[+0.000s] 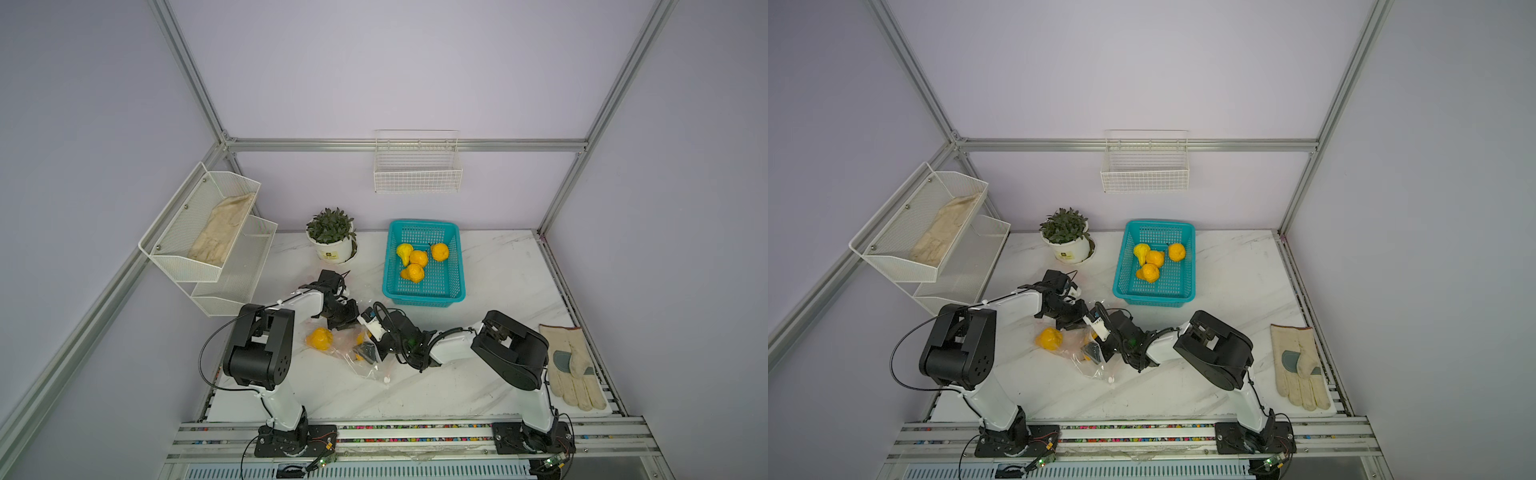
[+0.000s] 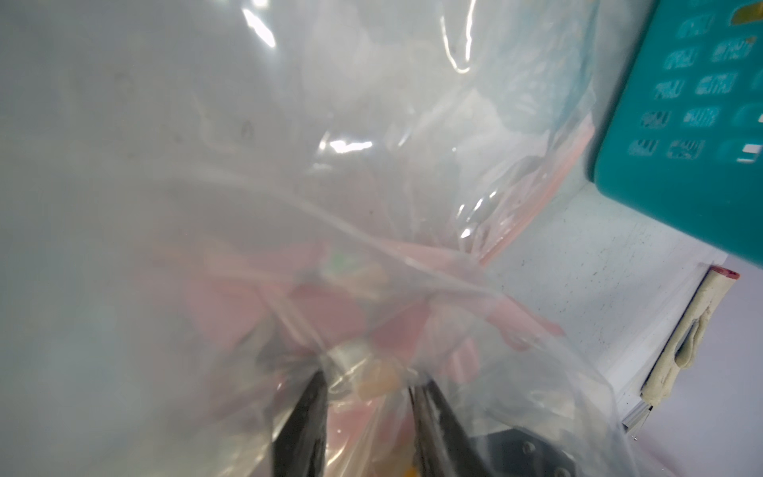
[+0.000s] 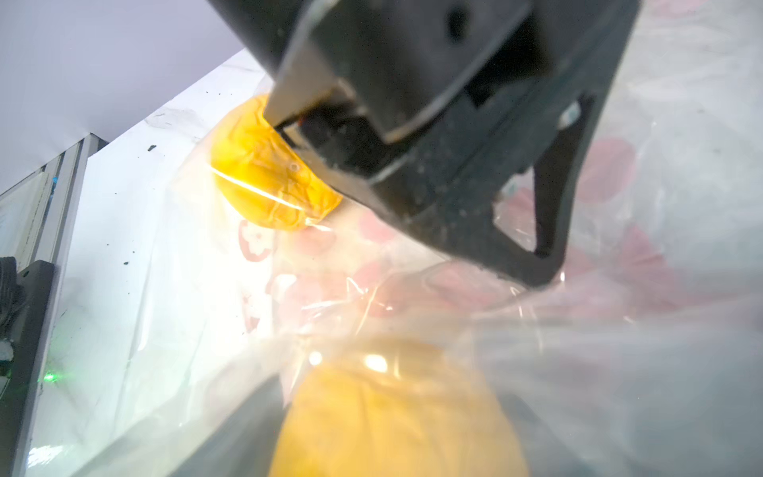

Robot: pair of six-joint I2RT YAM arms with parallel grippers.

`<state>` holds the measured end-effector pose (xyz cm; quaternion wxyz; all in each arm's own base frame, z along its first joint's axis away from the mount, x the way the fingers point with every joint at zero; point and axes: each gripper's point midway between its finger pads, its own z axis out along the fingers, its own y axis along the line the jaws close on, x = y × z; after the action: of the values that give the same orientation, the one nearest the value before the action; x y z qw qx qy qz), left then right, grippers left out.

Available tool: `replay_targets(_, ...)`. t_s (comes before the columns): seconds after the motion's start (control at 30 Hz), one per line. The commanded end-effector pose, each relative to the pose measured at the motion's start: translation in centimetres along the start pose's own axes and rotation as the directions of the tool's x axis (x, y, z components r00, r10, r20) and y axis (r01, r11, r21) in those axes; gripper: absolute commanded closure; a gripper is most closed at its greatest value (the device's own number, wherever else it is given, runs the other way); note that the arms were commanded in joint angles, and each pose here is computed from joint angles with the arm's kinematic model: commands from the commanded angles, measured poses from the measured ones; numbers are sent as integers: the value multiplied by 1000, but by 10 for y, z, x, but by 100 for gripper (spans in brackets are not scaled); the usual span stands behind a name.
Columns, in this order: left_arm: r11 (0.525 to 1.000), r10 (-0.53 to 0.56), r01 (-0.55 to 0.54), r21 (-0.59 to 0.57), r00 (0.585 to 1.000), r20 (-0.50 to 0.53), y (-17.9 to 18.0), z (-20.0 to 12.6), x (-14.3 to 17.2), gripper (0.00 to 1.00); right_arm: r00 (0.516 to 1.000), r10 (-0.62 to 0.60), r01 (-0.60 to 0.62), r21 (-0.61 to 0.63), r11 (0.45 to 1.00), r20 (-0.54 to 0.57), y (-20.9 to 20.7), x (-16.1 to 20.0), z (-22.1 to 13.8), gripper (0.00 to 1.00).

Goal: Open the zip-top bag and take out the pear
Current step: Pick up the pear from the zipper food storage bag.

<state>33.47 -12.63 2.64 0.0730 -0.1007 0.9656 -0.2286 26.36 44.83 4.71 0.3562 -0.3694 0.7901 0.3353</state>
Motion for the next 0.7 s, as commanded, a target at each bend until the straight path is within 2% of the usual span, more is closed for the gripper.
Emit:
replay_targets(0.0,965,-95,74,-251,993,-75,66,21,35,64,998,-14,16,33,999,-56,-5,14,-15,57)
replay_targets(0.07,961,-110,88,-261,991,-72,72,21,34,64,999,-12,14,40,999,-43,-4,10,-24,68)
replay_targets(0.13,958,-122,100,-267,990,-68,75,20,34,64,1000,-7,8,48,999,-29,-5,6,-34,73)
replay_targets(0.5,959,-139,116,-258,988,-71,77,21,35,64,1000,28,-28,97,995,-4,-10,-2,-110,76)
replay_targets(0.67,958,-140,118,-262,988,-68,78,21,35,64,996,78,-82,124,989,41,-26,-15,-147,76)
